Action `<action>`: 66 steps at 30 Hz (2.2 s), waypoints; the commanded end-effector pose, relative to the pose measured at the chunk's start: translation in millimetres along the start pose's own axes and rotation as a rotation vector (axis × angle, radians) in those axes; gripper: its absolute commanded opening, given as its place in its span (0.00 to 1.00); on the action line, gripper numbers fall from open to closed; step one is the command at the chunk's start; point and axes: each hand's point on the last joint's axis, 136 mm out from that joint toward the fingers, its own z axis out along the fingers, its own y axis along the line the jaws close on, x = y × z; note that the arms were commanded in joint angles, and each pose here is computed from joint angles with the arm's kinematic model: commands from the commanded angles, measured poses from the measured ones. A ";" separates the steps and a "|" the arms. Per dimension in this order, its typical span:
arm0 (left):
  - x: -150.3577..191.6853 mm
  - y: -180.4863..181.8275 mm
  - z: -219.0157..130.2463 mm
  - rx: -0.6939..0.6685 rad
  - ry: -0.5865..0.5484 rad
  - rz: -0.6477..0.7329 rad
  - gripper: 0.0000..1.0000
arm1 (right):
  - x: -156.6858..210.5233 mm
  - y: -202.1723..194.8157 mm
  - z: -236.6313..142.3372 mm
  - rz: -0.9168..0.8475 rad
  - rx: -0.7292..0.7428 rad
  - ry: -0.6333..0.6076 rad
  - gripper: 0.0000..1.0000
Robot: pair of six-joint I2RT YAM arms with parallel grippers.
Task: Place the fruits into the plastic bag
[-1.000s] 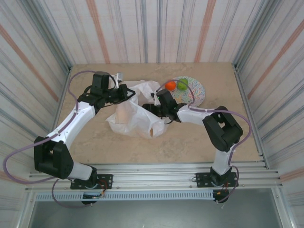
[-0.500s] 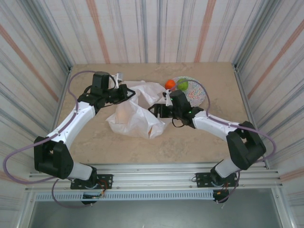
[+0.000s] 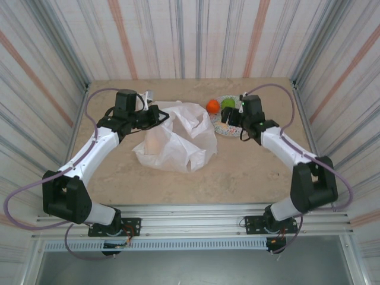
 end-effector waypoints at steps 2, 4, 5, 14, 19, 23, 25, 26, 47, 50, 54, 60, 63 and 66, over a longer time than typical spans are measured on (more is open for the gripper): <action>-2.2 0.6 -2.1 0.004 -0.008 0.017 0.00 | -9.6 -30.5 33.3 -0.006 0.108 0.038 0.98; -3.1 -1.7 -2.2 0.011 -0.007 0.015 0.00 | -14.6 -34.3 51.6 0.019 0.119 0.058 0.97; -3.6 -2.1 -2.4 0.012 -0.010 0.014 0.00 | -15.9 -34.7 59.9 0.027 0.123 0.068 0.97; -3.7 -3.6 -3.1 0.011 -0.006 0.017 0.00 | -20.3 -40.3 126.0 0.099 0.148 0.146 0.95; -3.8 -5.3 -3.3 0.019 -0.004 0.015 0.00 | -20.6 -51.0 145.2 0.077 0.218 0.179 0.95; -3.9 -5.6 -3.5 0.021 -0.004 0.016 0.00 | -14.7 -52.4 156.1 0.066 0.219 0.219 0.92; -4.7 -6.0 -3.3 0.021 -0.005 0.016 0.00 | -10.8 -47.8 163.2 0.065 0.188 0.240 0.90; -4.1 -5.6 -2.8 0.022 -0.003 0.015 0.00 | -7.4 -47.2 166.8 0.067 0.181 0.253 0.89; -2.4 -6.1 -2.8 0.024 0.003 0.015 0.00 | -9.3 -29.2 72.3 0.138 -0.068 0.154 0.68; -2.6 -6.5 -2.8 0.025 0.000 0.016 0.00 | 17.0 0.2 33.3 0.138 -0.209 0.155 0.67; -2.4 -8.3 -2.4 0.028 0.004 0.019 0.00 | 66.6 40.1 -6.6 0.045 -0.324 0.193 0.67; -3.0 -6.1 -1.0 0.025 -0.001 0.016 0.00 | 121.0 85.6 -28.4 -0.017 -0.457 0.251 0.67; -3.3 -6.4 0.8 0.026 -0.001 0.012 0.00 | 138.3 110.4 -30.0 -0.053 -0.512 0.267 0.67; -2.5 -7.4 2.7 0.028 0.005 0.013 0.00 | 149.7 133.1 -28.2 -0.063 -0.564 0.281 0.68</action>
